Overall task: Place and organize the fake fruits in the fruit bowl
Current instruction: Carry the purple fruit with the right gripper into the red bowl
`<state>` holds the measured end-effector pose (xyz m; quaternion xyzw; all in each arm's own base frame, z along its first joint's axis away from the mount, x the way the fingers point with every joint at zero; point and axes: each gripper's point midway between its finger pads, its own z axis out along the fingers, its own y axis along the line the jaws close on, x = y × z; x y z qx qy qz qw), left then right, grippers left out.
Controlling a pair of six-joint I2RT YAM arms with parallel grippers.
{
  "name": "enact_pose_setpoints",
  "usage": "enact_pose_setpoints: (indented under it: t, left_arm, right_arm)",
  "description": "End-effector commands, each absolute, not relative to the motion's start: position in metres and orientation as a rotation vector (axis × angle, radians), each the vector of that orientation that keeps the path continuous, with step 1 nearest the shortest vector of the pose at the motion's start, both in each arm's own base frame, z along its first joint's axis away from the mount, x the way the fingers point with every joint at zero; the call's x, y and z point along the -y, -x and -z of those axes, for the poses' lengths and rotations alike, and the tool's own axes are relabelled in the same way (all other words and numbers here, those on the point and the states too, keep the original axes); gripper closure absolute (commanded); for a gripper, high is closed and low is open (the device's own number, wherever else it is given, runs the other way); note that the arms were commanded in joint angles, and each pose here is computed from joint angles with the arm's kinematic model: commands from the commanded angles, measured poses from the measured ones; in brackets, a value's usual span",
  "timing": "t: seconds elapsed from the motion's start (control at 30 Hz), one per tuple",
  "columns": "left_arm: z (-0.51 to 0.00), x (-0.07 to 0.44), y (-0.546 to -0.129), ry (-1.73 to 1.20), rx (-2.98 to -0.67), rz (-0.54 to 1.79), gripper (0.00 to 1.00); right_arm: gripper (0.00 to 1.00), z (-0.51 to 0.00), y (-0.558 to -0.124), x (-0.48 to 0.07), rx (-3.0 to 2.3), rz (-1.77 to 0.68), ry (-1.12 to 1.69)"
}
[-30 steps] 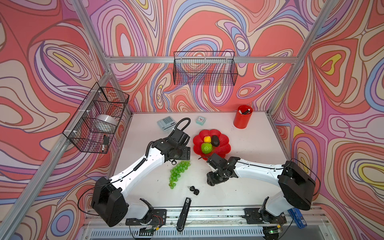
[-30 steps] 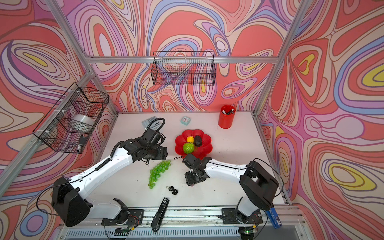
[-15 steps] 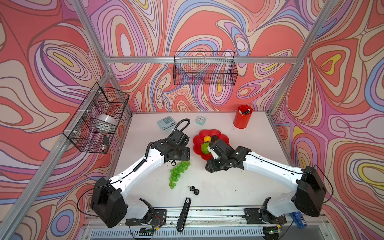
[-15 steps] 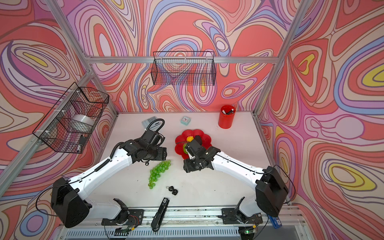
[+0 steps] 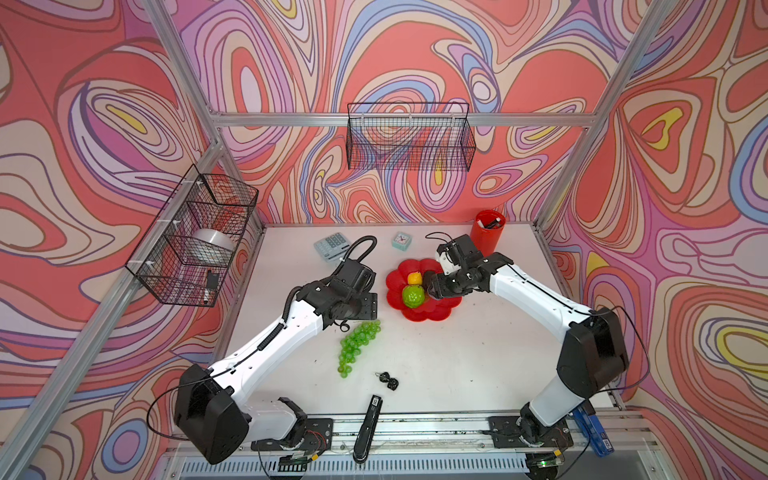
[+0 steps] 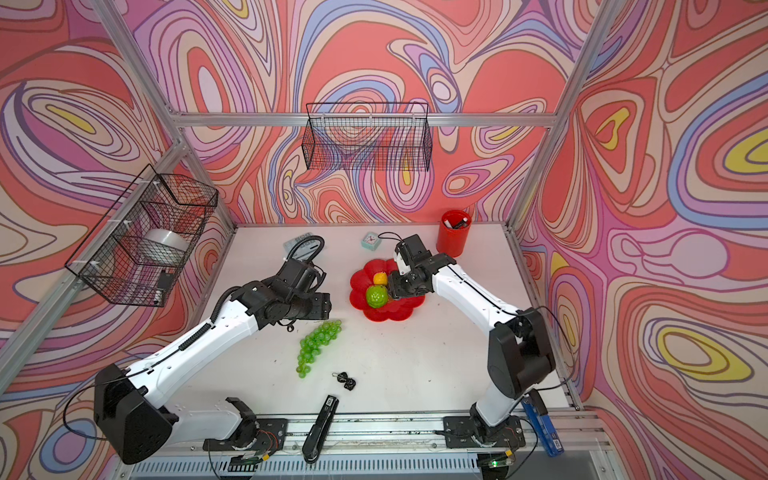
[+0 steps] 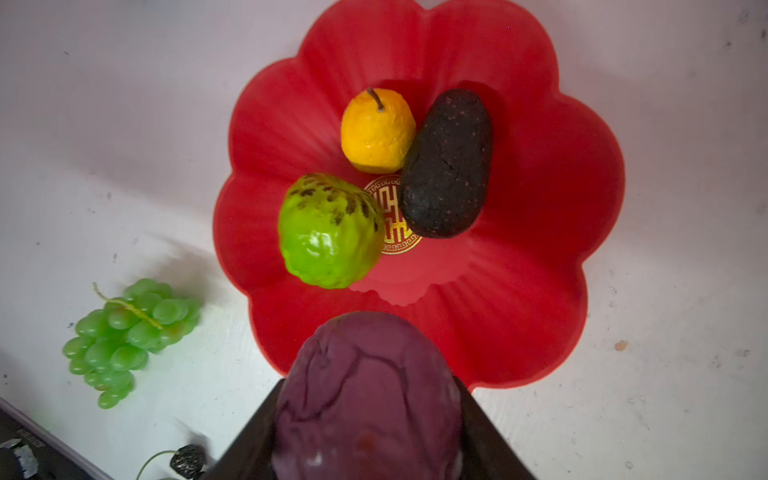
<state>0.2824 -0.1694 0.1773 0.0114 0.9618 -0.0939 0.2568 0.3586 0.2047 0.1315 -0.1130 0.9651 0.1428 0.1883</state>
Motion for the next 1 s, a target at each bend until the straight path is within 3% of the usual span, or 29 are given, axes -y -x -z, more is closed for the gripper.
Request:
enact_pose_setpoints:
  t: [0.0,0.73,0.97]
  left_arm:
    - [-0.173,0.158,-0.276,-0.001,-2.635,0.208,0.21]
    - [-0.165,0.159,-0.273,-0.060,-2.685,0.174,0.23]
    - [-0.160,0.155,-0.271,-0.050,-2.711,0.146,0.22]
  right_arm:
    - [0.56,-0.124,-0.367,-0.206,-2.704,-0.390,0.369]
    - [0.51,-0.047,-0.399,-0.199,-2.820,-0.284,0.380]
    - [0.32,-0.047,-0.404,-0.198,-2.809,-0.261,0.392]
